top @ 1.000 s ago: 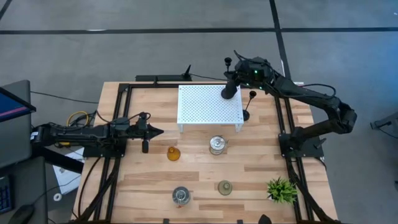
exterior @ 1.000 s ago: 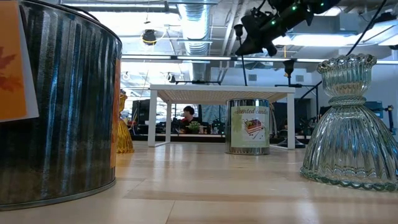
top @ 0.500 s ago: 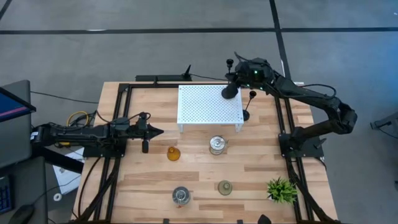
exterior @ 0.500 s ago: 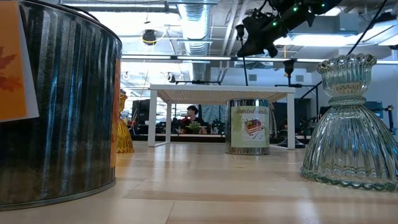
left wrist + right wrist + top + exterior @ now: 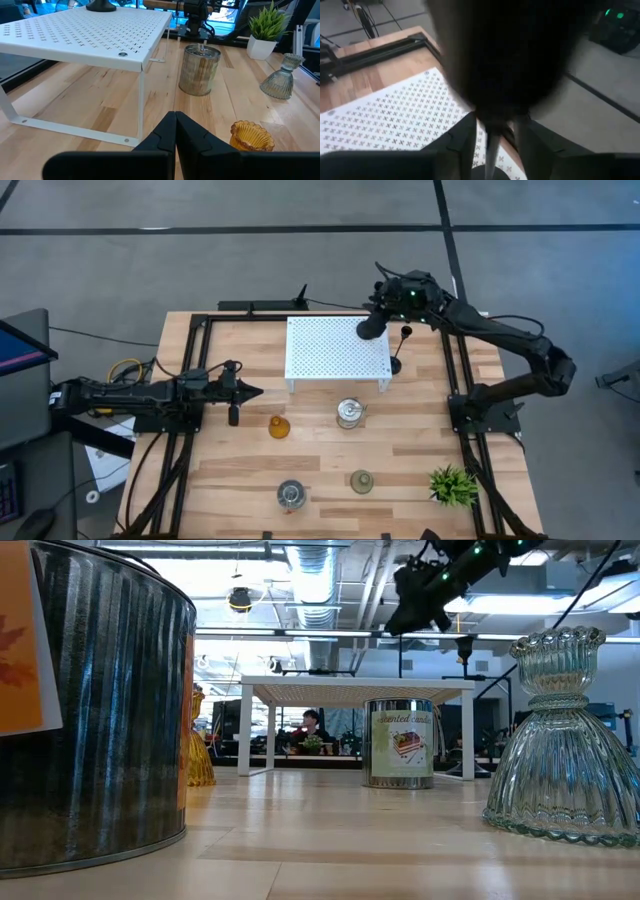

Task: Pick & Place candle stick holders
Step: Put the black candle holder on the shelf align with the other black candle holder

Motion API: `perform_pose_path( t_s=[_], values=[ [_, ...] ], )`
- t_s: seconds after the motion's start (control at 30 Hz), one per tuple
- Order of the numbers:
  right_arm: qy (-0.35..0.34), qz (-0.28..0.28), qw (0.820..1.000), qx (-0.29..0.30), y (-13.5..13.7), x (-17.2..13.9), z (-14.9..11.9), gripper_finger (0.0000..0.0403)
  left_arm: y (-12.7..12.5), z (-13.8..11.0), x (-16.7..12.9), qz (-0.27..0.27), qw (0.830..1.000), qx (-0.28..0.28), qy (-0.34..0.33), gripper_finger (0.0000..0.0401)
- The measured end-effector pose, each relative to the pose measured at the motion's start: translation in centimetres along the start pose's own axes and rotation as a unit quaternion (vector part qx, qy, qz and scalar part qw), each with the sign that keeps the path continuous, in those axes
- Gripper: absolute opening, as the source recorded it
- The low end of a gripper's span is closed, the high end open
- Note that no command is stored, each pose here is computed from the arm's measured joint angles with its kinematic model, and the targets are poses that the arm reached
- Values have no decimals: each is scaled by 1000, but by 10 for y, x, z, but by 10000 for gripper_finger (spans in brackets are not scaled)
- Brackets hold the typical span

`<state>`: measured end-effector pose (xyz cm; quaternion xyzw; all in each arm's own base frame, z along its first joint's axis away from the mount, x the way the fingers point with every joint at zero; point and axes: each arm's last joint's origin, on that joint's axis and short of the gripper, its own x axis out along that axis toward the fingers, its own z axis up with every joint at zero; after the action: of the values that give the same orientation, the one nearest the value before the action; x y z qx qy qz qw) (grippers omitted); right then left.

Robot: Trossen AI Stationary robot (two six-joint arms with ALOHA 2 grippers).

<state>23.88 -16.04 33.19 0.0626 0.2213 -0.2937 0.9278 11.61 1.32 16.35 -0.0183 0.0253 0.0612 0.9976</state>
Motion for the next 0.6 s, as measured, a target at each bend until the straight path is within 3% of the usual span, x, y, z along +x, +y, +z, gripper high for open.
perform_pose_path(
  t_s=[0.33,0.47,0.6],
  values=[
    [45,2,999,-30,-1,-41,10,241,0,0,0,0,1000,0,0,6],
    [54,2,998,-36,-2,-66,13,253,0,0,0,0,1000,0,0,6],
    [58,4,998,-3,-1,-94,13,249,0,0,0,0,1000,0,0,6]
  ],
)
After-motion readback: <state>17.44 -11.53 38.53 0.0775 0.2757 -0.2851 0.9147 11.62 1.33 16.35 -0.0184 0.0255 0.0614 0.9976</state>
